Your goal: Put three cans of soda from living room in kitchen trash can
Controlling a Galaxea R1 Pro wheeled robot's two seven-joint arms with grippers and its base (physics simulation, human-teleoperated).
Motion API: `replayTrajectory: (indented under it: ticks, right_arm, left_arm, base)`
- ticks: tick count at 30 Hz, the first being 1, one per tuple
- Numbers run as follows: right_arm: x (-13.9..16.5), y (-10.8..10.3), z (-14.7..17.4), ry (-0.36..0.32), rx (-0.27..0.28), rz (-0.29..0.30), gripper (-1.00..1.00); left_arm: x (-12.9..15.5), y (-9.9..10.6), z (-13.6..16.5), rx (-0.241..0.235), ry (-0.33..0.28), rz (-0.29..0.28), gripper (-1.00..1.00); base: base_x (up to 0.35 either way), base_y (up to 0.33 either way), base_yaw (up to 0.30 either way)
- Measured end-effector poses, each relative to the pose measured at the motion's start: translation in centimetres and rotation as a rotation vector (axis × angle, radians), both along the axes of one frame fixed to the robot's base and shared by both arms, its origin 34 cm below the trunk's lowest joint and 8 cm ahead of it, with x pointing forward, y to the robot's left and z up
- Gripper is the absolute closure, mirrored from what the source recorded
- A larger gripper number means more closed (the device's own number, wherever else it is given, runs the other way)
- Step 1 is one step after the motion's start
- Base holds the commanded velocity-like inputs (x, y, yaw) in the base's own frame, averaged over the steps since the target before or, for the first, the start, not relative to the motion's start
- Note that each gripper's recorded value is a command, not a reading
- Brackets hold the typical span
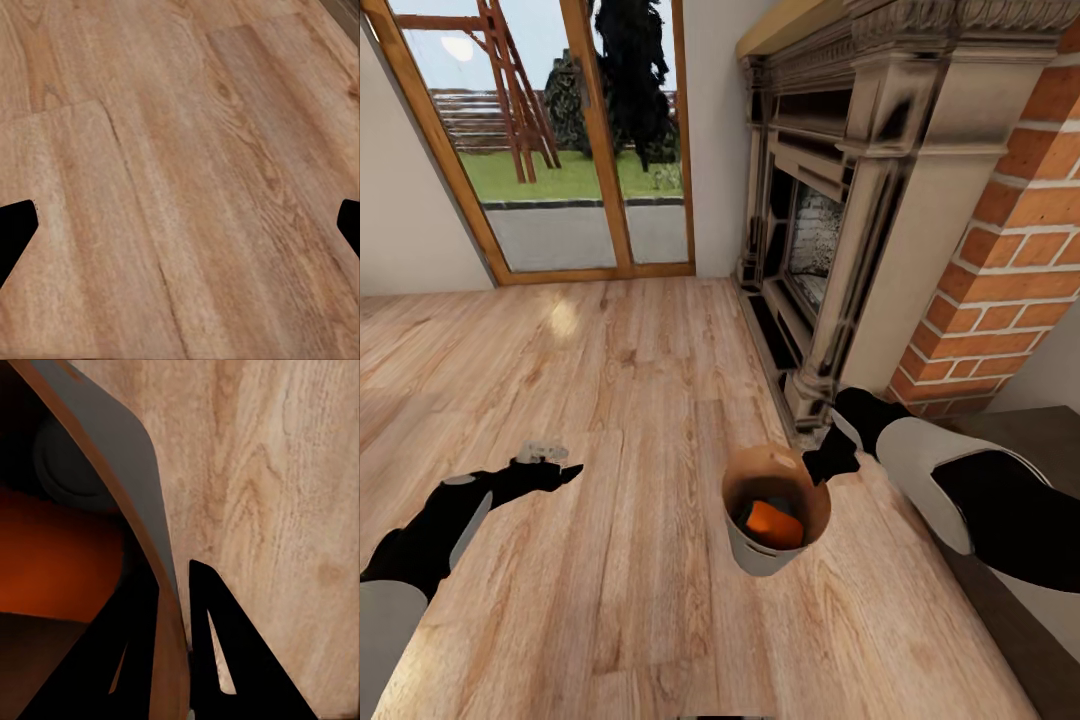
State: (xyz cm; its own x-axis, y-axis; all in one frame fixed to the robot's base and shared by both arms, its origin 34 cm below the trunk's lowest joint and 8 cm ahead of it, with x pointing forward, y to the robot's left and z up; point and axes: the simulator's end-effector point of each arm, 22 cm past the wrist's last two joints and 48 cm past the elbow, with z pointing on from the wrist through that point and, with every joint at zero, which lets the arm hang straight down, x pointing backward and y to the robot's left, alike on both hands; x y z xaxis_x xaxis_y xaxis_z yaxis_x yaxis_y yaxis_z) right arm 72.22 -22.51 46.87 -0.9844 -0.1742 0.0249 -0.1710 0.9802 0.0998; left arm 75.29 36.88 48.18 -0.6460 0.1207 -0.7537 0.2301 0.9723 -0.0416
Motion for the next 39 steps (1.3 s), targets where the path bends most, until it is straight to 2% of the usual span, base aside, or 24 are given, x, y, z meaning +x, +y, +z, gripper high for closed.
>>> replayTrajectory:
  ticks: [4,7,13,15,22,27,29,36,39]
  right_arm:
    - [-1.0,-1.4,-1.7,0.016,-0.017,-0.011,1.0]
    - [-1.4,-1.9,-2.6,0.019,-0.032,-0.006,1.0]
    - [-2.1,-0.5,-3.1,0.037,0.037,-0.05,1.0]
    - [-2.7,-0.3,-3.8,0.047,0.042,-0.053,1.0]
    - [-3.9,-2.0,-5.9,0.061,-0.018,-0.022,1.0]
    - [-4.2,-1.7,-6.1,0.067,0.009,-0.051,1.0]
    - [-4.2,-1.7,-6.5,0.065,0.004,-0.063,1.0]
    - [-5.8,-4.0,-9.2,0.079,-0.088,-0.026,1.0]
    - [-6.3,-3.7,-10.2,0.087,-0.07,-0.042,1.0]
  left_arm:
    - [0.0,-0.6,-1.5,0.005,-0.028,0.013,-1.0]
    - [-1.1,-1.0,-3.3,0.003,-0.015,0.012,-1.0]
    - [-1.9,-2.0,-4.6,-0.006,-0.032,0.003,-1.0]
    - [-2.2,-1.9,-5.3,-0.001,-0.032,0.013,-1.0]
    - [-2.4,-1.2,-6.5,0.017,-0.034,0.042,-1.0]
    - [-1.9,-1.2,-5.9,0.021,-0.053,0.044,-1.0]
    - [-1.9,-1.2,-6.1,0.022,-0.057,0.043,-1.0]
    - [-2.2,-1.3,-7.6,0.021,-0.058,0.043,-1.0]
    - [-2.4,-1.3,-8.3,0.022,-0.056,0.043,-1.0]
  base:
    - [0.0,0.0,0.0]
    - [0.0,0.0,0.0]
    - [0.0,0.0,0.0]
    - [0.0,0.0,0.0]
    - [0.0,0.0,0.0]
    - [0.0,0.0,0.0]
    - [0.0,0.0,0.0]
    - [0.0,0.0,0.0]
    - [0.0,0.0,0.0]
